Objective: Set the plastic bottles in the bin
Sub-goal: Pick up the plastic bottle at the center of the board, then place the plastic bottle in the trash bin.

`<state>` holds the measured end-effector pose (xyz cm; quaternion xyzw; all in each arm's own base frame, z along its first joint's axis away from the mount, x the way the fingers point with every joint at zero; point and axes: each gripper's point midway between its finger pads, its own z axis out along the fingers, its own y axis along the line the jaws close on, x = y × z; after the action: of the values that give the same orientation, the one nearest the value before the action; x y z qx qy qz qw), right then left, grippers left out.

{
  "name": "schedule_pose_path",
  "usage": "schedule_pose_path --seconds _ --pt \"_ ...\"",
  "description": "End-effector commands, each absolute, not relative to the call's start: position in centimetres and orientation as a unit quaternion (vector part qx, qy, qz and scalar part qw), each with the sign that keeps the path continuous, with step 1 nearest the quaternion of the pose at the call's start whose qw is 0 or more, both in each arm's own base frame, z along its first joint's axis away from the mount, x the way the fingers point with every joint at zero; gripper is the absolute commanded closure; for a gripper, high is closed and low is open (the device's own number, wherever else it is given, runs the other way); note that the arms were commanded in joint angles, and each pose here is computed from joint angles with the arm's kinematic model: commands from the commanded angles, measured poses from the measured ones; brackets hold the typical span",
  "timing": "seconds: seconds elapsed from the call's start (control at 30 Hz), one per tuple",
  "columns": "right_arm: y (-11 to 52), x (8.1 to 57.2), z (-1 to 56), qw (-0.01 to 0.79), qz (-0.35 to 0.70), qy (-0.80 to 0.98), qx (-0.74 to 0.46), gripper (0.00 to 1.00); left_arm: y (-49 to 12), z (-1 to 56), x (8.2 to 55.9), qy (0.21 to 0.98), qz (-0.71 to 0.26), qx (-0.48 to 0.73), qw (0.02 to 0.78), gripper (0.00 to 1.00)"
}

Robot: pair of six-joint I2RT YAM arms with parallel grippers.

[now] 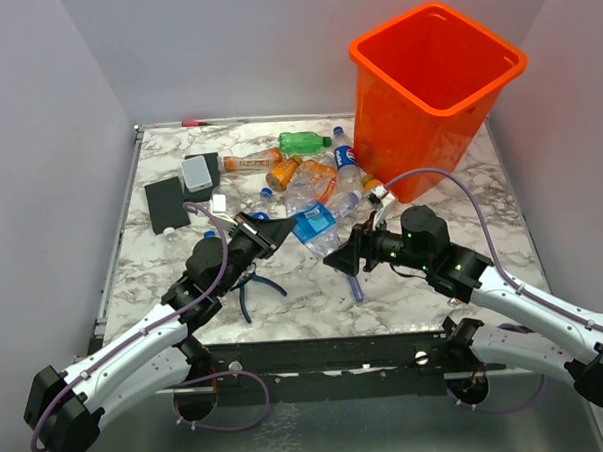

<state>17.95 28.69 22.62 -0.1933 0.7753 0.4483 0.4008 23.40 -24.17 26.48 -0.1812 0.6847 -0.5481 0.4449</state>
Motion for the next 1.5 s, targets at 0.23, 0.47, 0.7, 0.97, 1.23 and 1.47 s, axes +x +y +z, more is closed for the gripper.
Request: schedule_pose_path --seconds 0.23,0.47,0.7,0.97,1.23,1.47 --pt "28.1 16.3 20.8 0.371 0.429 0.783 -0.255 0.20 -24.6 29.3 23.2 0.665 -0.575 -0.170 0.445 1.00" --pt "28.4 16.6 21.1 0.376 0.434 0.780 -0.248 0.45 -24.8 29.1 23.1 0.668 -0.576 -0.168 0.439 1.00" --pt "28.9 16.3 21.2 0.357 0.441 0.784 -0.251 0.97 -24.3 29.6 23.1 0.669 -0.561 -0.155 0.462 0.73" --pt "26.0 15.3 21.6 0.329 0.400 0.832 -0.200 1.00 -18.5 33.4 24.2 0.682 -0.328 0.015 0.654 0.01" --pt "26.0 11.9 23.3 0.235 0.432 0.849 -0.194 1.00 -20.0 32.4 20.7 0.569 -0.167 0.416 0.689 0.01" --pt "26.4 10.7 22.5 0.170 0.432 0.866 -0.188 1.00 -20.0 30.6 20.3 0.466 -0.065 0.551 0.690 0.01"
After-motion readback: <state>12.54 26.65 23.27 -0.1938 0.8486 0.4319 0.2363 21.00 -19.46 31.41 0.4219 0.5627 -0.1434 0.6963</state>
